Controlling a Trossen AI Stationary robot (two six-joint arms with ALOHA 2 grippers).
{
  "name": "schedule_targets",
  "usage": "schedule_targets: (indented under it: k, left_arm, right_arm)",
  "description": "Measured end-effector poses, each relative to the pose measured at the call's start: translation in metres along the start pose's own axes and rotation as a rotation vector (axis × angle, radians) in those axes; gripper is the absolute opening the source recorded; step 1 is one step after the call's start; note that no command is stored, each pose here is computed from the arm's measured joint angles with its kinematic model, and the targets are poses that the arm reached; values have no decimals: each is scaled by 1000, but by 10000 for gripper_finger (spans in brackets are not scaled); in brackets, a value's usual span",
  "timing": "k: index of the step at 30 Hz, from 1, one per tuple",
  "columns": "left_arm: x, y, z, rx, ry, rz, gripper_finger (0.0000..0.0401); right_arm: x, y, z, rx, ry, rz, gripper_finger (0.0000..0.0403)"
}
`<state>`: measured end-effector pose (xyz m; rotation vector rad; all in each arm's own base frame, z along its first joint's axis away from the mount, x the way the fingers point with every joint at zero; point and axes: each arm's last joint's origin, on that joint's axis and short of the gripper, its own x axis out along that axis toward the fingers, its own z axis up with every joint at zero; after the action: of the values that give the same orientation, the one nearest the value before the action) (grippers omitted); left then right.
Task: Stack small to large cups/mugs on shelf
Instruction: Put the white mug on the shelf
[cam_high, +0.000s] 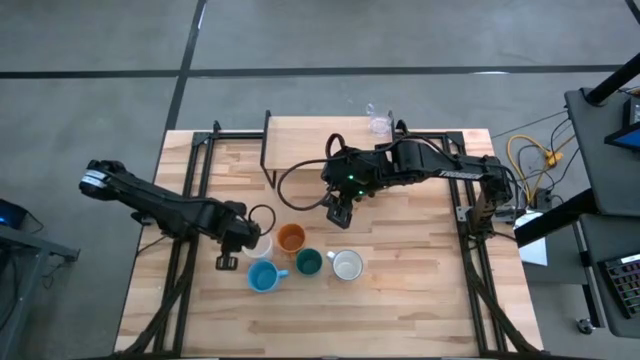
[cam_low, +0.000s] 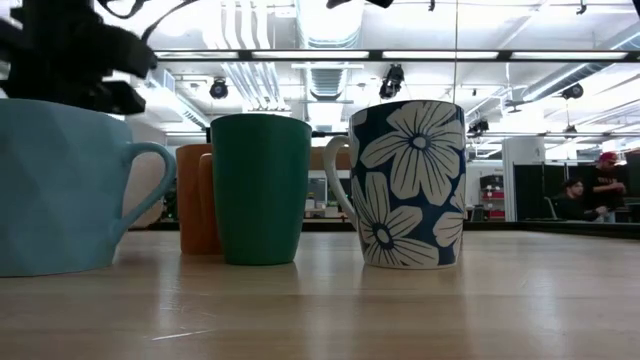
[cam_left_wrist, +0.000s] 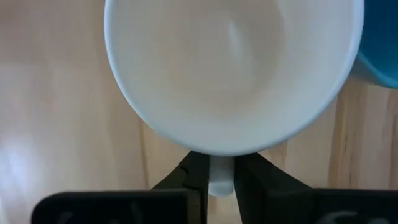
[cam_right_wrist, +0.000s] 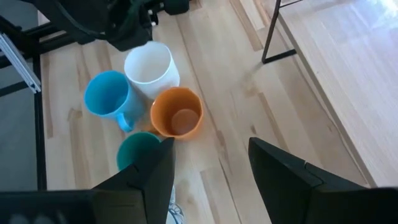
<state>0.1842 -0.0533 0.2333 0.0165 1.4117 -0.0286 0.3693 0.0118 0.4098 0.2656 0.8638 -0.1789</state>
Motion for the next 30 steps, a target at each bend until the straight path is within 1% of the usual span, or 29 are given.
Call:
schedule_targets:
  k: [5, 11, 12, 15, 17, 19, 21, 24, 30]
  left_arm:
    - [-29, 2, 2, -4, 35, 15, 26]
    - [-84, 7, 3, 44, 125, -8, 26]
    - [-94, 9, 5, 44, 111, -9, 26]
    - [-127, 17, 15, 54, -20, -41, 26]
    - [-147, 25, 20, 49, -100, -40, 26]
    - [-161, 36, 26, 35, -153, -16, 26]
    - [-168, 48, 32, 33, -179, 23, 26]
    - [-168, 70, 42, 36, -171, 59, 26]
    - [-145, 126, 67, 64, -53, 89, 26]
  right_arm:
    - [0, 0, 0, 1, 0, 0, 196]
    - [0, -1, 1, -2, -2, -2, 196]
    - [0, -2, 1, 0, -3, -4, 196]
    - [0, -5, 2, 3, -5, -8, 196]
    - [0, -7, 3, 7, -8, -11, 196]
    - [0, -8, 3, 11, -9, -13, 196]
    - [0, -8, 4, 12, -13, -12, 196]
    - [0, -8, 4, 13, -18, -12, 196]
    - [0, -8, 4, 16, -20, -10, 196]
